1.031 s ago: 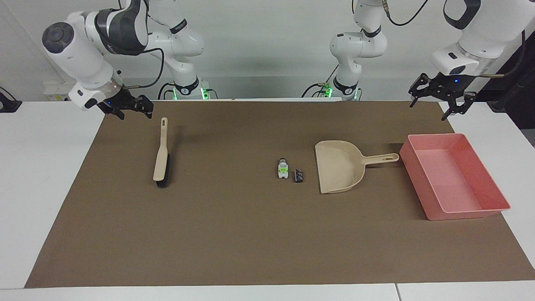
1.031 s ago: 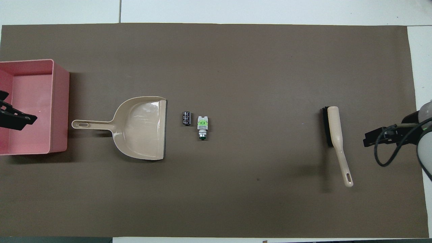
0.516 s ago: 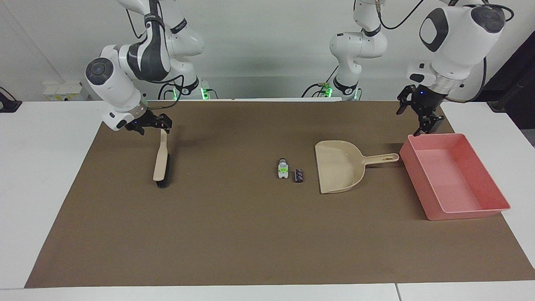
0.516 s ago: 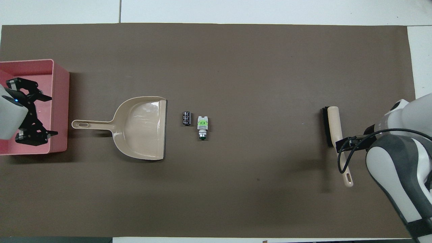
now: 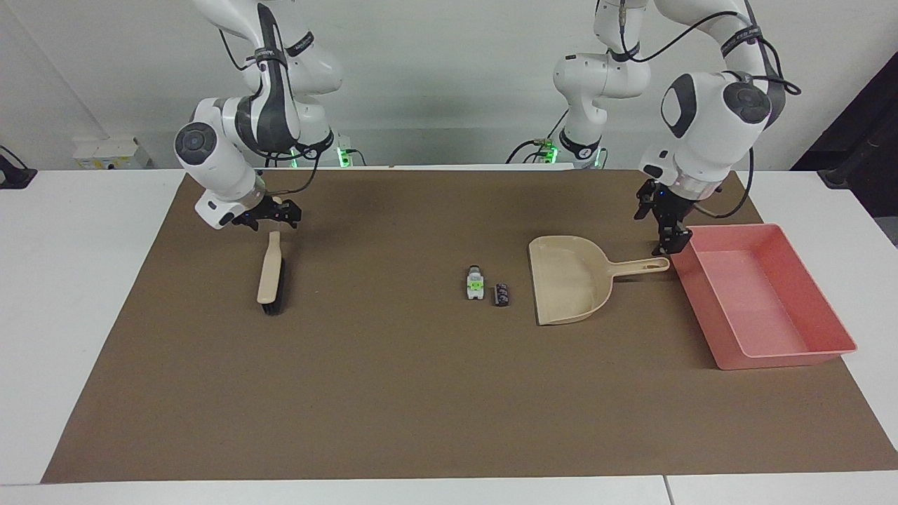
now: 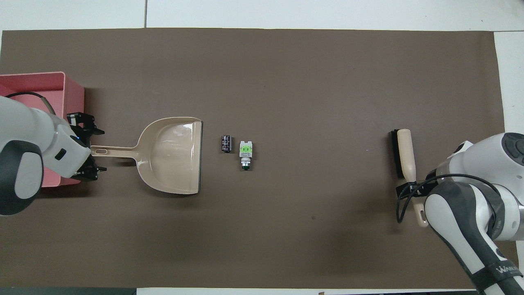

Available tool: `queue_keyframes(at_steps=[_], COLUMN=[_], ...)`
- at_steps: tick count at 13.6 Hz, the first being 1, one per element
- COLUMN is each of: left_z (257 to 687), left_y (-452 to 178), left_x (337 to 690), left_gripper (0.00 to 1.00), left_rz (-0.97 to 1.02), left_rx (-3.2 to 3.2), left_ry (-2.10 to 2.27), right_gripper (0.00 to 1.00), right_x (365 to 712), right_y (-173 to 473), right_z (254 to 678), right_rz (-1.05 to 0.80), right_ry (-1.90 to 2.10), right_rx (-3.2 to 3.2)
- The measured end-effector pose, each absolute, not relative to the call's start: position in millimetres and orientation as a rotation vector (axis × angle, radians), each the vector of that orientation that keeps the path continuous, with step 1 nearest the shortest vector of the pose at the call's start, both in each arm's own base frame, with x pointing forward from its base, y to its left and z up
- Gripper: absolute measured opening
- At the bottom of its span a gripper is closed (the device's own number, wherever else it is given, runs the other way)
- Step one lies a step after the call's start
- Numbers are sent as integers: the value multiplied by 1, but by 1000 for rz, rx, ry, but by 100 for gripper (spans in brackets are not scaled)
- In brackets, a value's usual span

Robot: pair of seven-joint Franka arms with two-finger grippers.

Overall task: Clean e-waste and dump in bin
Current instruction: 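Grasp the dustpan with the left gripper while the right gripper grasps the brush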

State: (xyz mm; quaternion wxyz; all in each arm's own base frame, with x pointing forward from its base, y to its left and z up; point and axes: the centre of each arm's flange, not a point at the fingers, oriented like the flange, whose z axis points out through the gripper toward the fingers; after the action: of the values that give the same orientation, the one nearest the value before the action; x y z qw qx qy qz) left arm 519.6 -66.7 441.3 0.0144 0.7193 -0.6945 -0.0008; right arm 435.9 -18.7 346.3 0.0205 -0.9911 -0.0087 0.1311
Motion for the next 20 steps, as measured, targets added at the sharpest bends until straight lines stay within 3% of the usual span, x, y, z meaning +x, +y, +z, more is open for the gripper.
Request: queue_keyframes(at_steps=[7, 16, 18, 19, 20], left_z=[389, 346, 347, 347, 347], left_y=[-74, -71, -71, -72, -74], left_x=[532, 512, 512, 512, 512], left_gripper=[99, 97, 91, 84, 84], left_rz=[17, 18, 19, 19, 20], left_rx=[2245, 2248, 2253, 2253, 2251], left_ry=[-2184, -2184, -2179, -2179, -2182], right_gripper=[93, 86, 66, 65, 57], right_x=[424, 420, 419, 419, 419], right_y=[-19, -32, -35, -35, -35], right_z=[337, 331, 330, 330, 330], right_rz=[439, 390, 392, 393, 393], right_ry=[-23, 14, 23, 22, 22], right_rx=[-3066, -3069, -3067, -3067, -3068])
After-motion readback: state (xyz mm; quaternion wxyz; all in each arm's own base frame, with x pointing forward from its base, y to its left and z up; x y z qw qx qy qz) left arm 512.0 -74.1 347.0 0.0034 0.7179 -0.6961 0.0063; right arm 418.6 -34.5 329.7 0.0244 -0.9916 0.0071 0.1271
